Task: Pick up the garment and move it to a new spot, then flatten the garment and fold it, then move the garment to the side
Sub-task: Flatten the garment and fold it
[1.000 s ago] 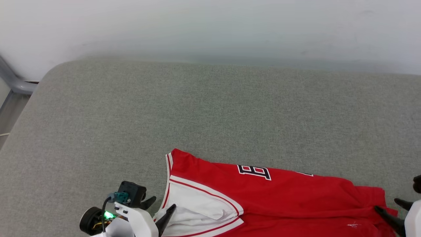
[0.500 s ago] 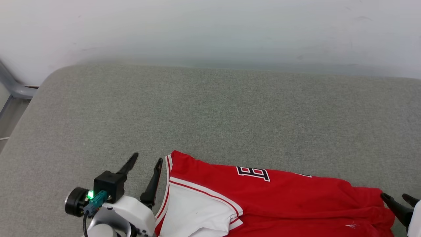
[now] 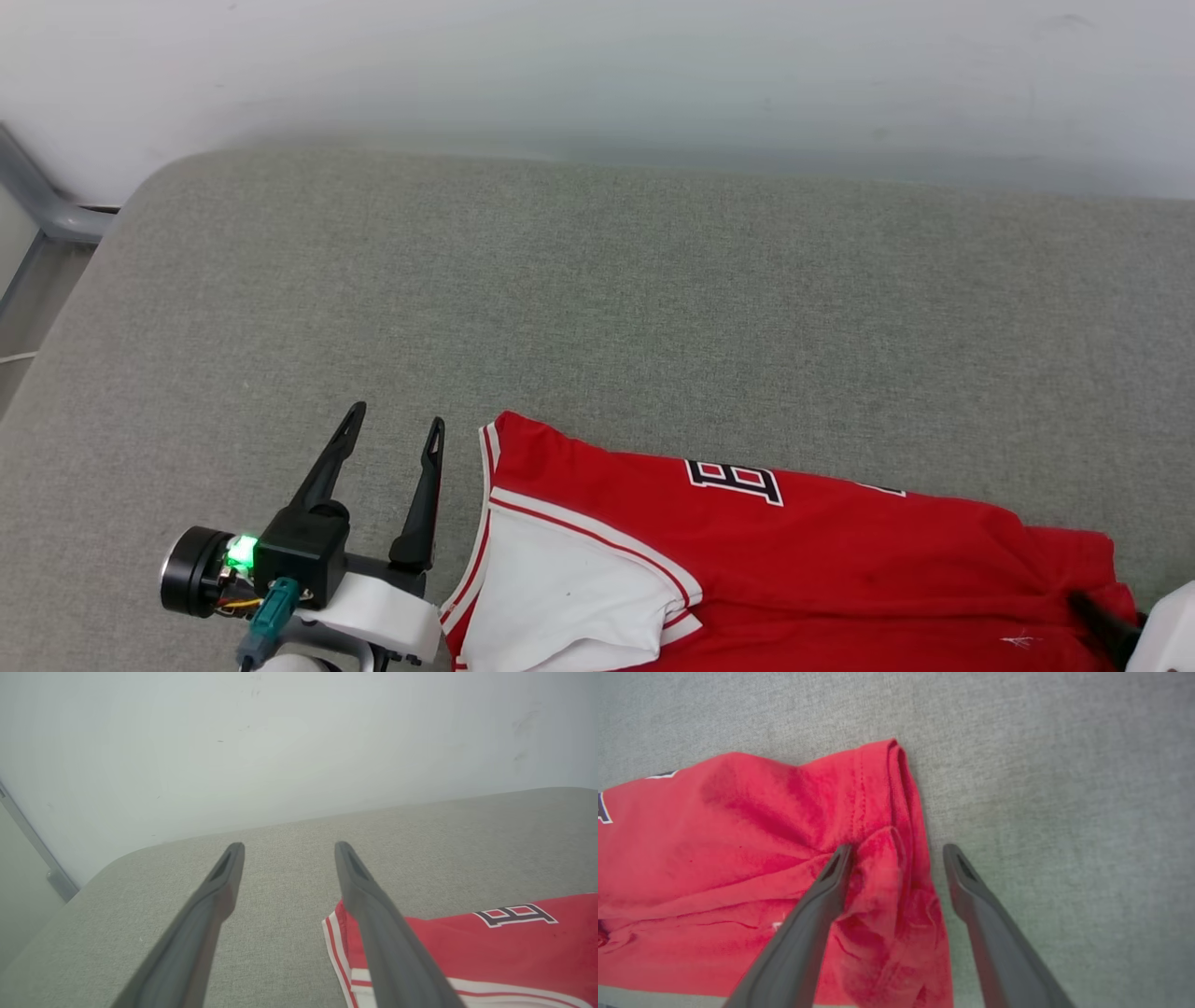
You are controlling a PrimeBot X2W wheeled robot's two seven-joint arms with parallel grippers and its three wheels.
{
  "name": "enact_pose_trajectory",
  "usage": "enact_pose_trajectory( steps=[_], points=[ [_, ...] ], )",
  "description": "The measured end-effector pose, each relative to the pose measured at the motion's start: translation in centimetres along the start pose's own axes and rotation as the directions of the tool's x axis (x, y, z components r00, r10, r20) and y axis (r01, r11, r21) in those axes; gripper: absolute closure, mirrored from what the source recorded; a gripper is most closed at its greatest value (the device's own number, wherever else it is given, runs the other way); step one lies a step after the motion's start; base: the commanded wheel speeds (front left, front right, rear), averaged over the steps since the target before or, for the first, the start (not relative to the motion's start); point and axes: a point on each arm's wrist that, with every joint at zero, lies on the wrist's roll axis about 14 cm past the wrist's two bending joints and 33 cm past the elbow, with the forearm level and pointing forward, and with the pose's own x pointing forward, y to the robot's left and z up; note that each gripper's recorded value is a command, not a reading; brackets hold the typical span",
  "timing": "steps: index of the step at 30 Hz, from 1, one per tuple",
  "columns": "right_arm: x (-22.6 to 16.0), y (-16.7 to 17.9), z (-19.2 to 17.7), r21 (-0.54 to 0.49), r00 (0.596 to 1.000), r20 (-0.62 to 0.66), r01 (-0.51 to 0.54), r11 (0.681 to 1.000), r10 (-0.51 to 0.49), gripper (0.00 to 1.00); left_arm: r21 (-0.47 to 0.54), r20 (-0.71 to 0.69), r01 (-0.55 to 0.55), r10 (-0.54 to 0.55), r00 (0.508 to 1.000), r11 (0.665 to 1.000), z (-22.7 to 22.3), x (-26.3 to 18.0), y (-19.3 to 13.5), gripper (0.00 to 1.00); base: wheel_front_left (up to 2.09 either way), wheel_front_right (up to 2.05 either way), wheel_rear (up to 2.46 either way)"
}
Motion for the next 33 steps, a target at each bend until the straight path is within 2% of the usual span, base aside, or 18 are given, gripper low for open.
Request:
enact_pose_trajectory(
  steps=[6,14,25,26,27,28,33],
  points=[
    [1.0,0.4,-1.1,0.044,0.999,-0.038,-0.004,0.999,0.006,0.0,-0.001,-0.011,-0.004,0.004,1.0,1.0,-0.7,0.1,0.5,0.0,0.0,0.0,0.0],
    [2.1,0.8,-2.6,0.042,0.996,-0.089,-0.006,0.999,0.01,0.0,-0.008,-0.015,-0.003,0.003,1.0,1.0,-1.0,0.2,0.7,0.0,0.0,0.0,0.0],
    [2.5,3.9,-3.1,0.037,0.99,-0.093,-0.103,0.994,0.106,0.0,-0.013,-0.018,-0.006,0.006,1.0,1.0,-1.2,-0.3,0.9,0.0,0.0,0.0,0.0],
    [2.5,4.0,-3.1,0.038,0.99,-0.091,-0.106,0.994,0.109,0.5,-0.013,-0.02,-0.006,0.005,1.0,1.0,-1.3,-0.4,0.9,0.0,0.0,0.0,0.0],
    [2.5,4.2,-3.2,0.037,0.989,-0.092,-0.11,0.993,0.113,0.8,-0.013,-0.023,-0.004,0.004,1.0,1.0,-1.3,-0.5,0.9,0.0,0.0,0.0,0.0],
    [2.6,4.2,-3.2,0.034,0.99,-0.088,-0.112,0.993,0.114,1.0,-0.016,-0.024,-0.002,0.001,1.0,1.0,-1.4,-0.5,0.8,0.0,0.0,0.0,0.0],
    [2.7,3.8,-3.4,0.022,0.991,-0.075,-0.109,0.994,0.11,1.0,-0.016,-0.026,0.001,-0.001,1.0,1.0,-1.5,-0.6,0.8,0.0,0.0,0.0,0.0]
  ],
)
